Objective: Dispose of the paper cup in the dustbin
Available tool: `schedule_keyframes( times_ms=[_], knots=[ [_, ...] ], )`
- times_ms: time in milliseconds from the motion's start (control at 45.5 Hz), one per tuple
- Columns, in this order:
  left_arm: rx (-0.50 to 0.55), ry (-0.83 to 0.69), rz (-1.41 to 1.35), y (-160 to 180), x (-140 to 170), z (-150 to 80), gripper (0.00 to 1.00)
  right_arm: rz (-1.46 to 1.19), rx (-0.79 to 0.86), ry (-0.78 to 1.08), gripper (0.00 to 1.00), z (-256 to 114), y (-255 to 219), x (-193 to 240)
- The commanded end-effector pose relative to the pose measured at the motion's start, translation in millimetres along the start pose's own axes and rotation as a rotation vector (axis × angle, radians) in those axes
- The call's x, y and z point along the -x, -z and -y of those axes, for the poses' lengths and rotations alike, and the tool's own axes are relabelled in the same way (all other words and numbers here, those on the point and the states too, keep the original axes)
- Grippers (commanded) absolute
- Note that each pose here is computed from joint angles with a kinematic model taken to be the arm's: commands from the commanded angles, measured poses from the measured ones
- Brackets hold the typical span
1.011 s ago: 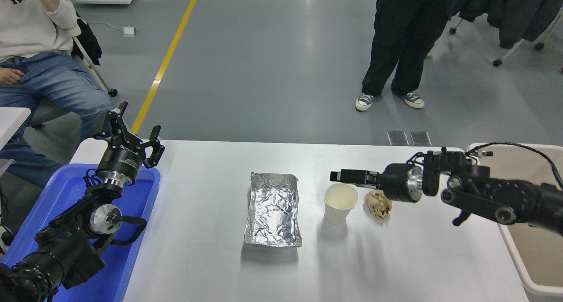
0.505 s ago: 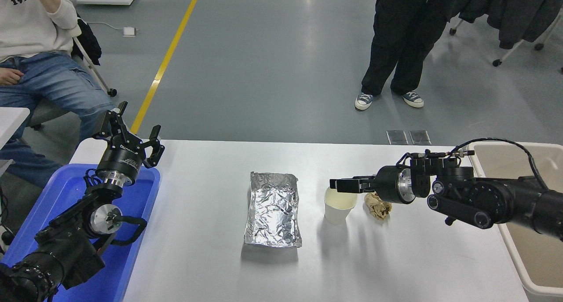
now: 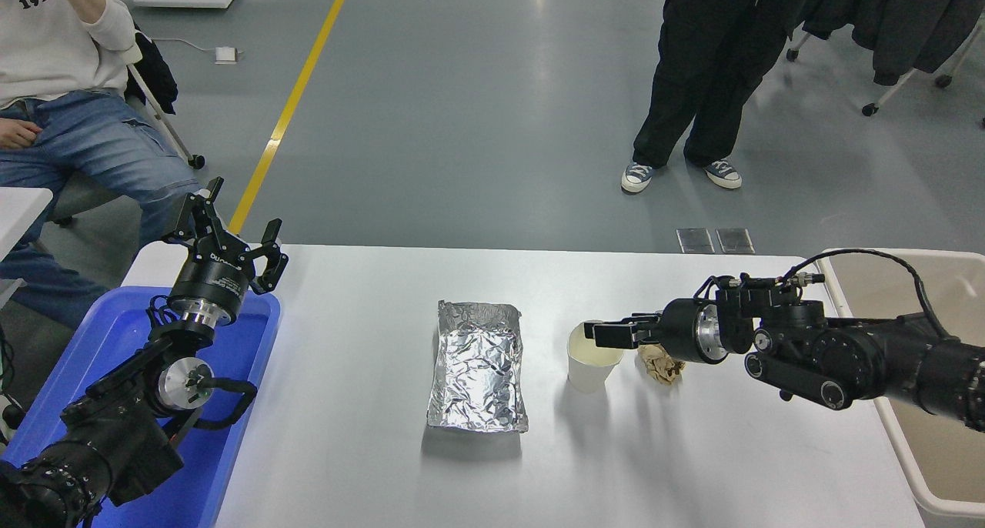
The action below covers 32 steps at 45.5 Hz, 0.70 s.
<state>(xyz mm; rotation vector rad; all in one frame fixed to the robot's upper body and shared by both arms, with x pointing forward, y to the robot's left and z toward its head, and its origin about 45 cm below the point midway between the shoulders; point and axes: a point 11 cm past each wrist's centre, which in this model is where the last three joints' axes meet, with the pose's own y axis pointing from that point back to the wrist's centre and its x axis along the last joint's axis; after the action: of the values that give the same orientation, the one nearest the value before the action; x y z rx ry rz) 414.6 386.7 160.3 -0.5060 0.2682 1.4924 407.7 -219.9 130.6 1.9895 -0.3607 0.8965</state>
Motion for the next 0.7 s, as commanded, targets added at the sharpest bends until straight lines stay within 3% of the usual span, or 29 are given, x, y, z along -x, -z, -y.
schedule_keyframes(
  times_ms=[0, 681],
  knots=[
    [-0.001, 0.000, 0.000, 0.1, -0.1, -0.1, 1.00, -0.006, 0.007, 0.006, 0.99, 5.3, -1.1, 4.6],
    [0.001, 0.000, 0.002, -1.1, -0.9, -0.1, 1.00, -0.184, -0.005, 0.108, 0.93, 7.9, 0.1, 2.2]
  ],
)
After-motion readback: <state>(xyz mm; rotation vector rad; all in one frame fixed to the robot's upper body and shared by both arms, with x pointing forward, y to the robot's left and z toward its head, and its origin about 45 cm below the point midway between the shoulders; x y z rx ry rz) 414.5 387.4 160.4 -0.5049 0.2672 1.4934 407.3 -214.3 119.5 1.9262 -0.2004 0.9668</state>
